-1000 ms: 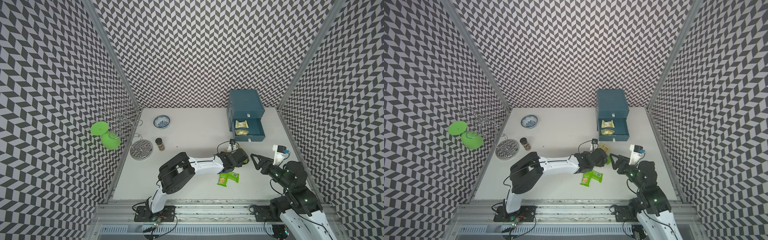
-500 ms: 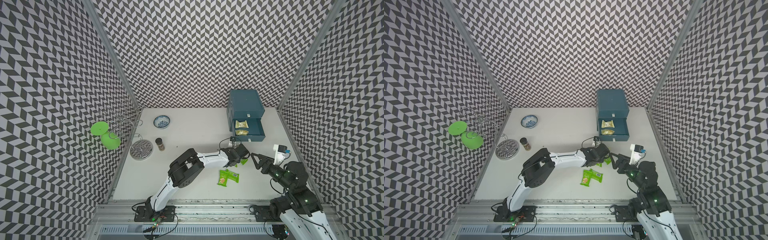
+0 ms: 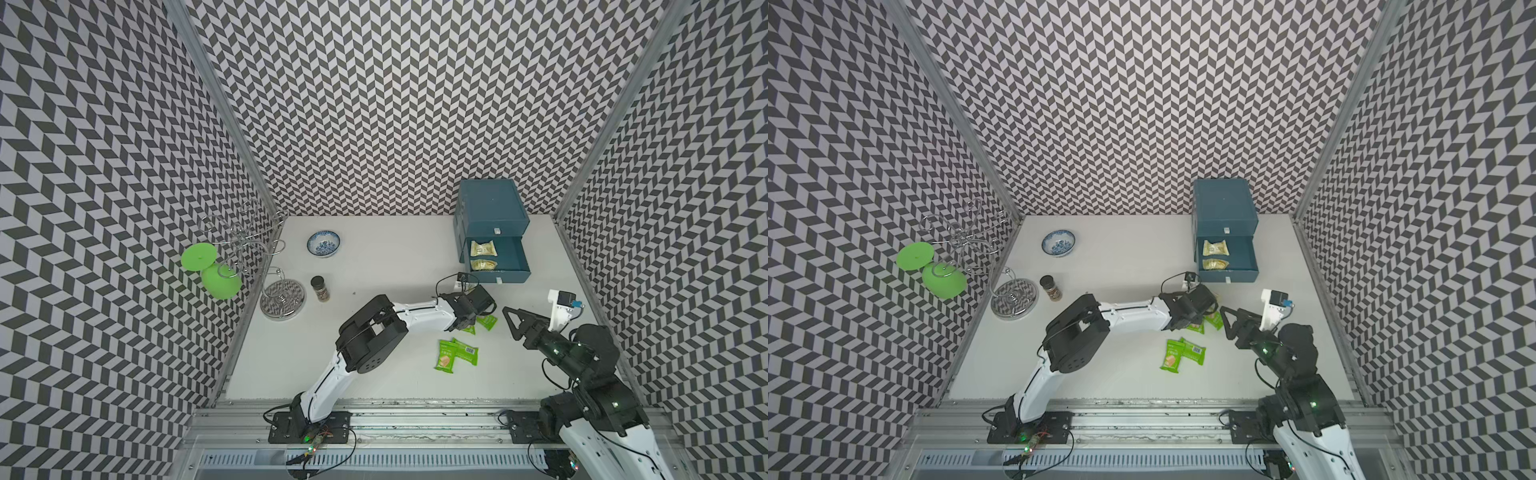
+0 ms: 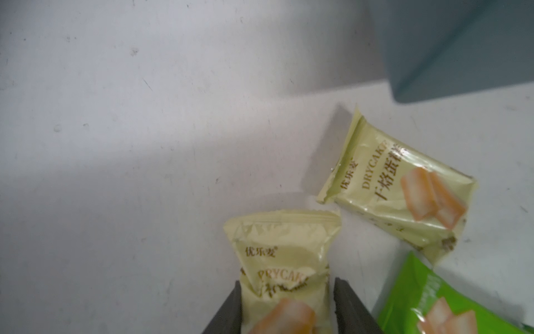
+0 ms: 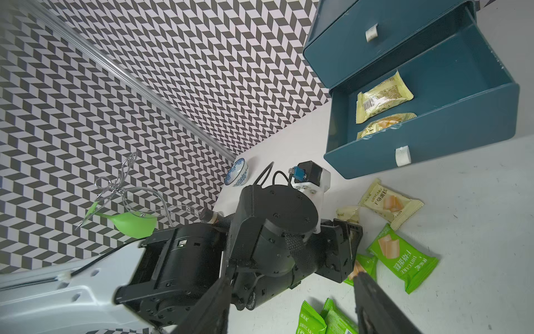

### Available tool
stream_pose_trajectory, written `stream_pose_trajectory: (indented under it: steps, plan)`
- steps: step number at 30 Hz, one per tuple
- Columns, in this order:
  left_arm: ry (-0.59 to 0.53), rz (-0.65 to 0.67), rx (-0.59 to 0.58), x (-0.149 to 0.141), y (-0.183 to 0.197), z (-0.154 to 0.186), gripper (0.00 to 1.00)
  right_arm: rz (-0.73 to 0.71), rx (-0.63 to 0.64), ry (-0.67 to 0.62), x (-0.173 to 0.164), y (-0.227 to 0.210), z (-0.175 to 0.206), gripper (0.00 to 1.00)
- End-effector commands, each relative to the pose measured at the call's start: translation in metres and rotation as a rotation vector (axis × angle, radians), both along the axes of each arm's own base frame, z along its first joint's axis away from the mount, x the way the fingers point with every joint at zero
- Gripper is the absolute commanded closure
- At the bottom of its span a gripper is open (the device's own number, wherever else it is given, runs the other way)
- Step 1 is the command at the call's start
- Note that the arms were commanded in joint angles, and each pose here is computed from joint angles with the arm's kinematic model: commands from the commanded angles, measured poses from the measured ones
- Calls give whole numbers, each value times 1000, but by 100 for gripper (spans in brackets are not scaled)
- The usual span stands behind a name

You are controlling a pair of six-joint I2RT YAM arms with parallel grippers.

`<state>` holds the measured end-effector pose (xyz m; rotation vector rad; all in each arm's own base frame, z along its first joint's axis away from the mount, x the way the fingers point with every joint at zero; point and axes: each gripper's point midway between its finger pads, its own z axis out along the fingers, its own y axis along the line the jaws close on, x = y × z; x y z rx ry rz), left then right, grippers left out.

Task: Place the cookies into the drawer by color
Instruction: Pick up the cookie at the center of the board.

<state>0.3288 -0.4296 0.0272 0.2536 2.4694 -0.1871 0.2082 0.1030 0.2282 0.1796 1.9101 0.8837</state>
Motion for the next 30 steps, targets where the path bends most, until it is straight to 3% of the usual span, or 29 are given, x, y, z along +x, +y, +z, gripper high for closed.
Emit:
stream_pose_trajectory:
  steps: [1,9,18,24,30]
  plan:
    - [77,-27,44,-12,8,-20,52,5,4,-49,-3,0,16,32]
    - [51,-27,5,-17,15,9,55,-3,18,-40,-6,-2,13,31]
    - [1,-42,-26,-37,34,66,56,-8,51,-52,-7,-1,18,31]
    - [-56,-54,-123,-54,49,129,56,-20,61,-65,-6,-3,25,31]
    - [-199,-61,-246,-51,59,209,56,-28,75,-67,-9,-5,27,31]
